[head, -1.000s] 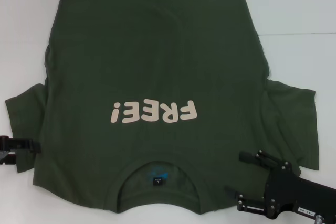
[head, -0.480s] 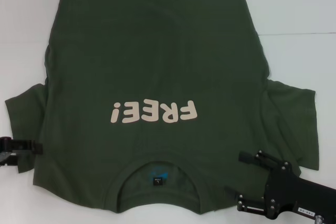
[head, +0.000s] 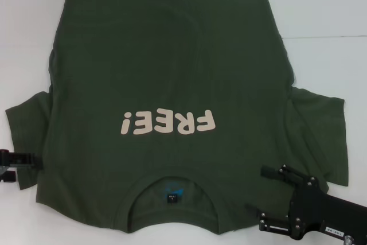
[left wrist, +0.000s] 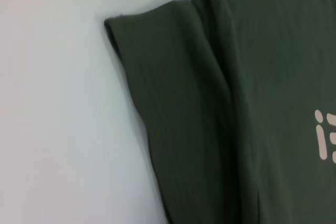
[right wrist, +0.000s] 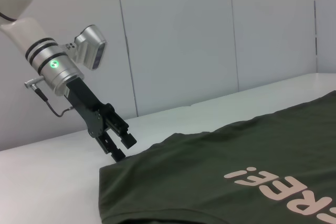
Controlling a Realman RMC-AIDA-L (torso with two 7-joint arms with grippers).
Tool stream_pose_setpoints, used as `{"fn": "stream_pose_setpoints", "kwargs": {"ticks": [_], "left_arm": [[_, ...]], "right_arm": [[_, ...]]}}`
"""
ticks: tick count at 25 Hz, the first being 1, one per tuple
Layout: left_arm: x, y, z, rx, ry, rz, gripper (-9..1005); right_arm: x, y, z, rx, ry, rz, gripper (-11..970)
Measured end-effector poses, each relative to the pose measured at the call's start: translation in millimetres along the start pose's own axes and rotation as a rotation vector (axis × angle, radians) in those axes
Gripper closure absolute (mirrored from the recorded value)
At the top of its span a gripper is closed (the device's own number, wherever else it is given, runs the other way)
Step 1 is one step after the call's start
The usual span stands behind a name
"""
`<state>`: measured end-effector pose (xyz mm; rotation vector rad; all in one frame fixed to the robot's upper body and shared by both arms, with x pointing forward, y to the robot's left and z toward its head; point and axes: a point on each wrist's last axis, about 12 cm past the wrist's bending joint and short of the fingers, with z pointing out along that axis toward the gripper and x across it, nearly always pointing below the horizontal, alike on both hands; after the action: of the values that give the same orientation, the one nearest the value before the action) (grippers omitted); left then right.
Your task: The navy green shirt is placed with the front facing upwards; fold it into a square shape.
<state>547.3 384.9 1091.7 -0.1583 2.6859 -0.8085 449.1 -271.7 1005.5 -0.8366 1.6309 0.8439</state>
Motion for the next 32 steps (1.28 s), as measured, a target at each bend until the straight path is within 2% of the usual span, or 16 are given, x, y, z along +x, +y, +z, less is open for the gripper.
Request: {"fn": "stream_pose_setpoints", "kwargs": {"ticks": [18, 32], "left_arm": [[0.3, -0.2, 1.8, -0.002, 0.003, -0.009, 112], [-0.5, -6.2, 9.4, 0.034, 0.019, -0.015, 140]], "right_arm": [[0.2, 0.4, 0.6, 0.000, 0.000, 0.001, 32], [0.3, 0.5, 0.6, -0.001, 0.001, 0.001, 32]]}}
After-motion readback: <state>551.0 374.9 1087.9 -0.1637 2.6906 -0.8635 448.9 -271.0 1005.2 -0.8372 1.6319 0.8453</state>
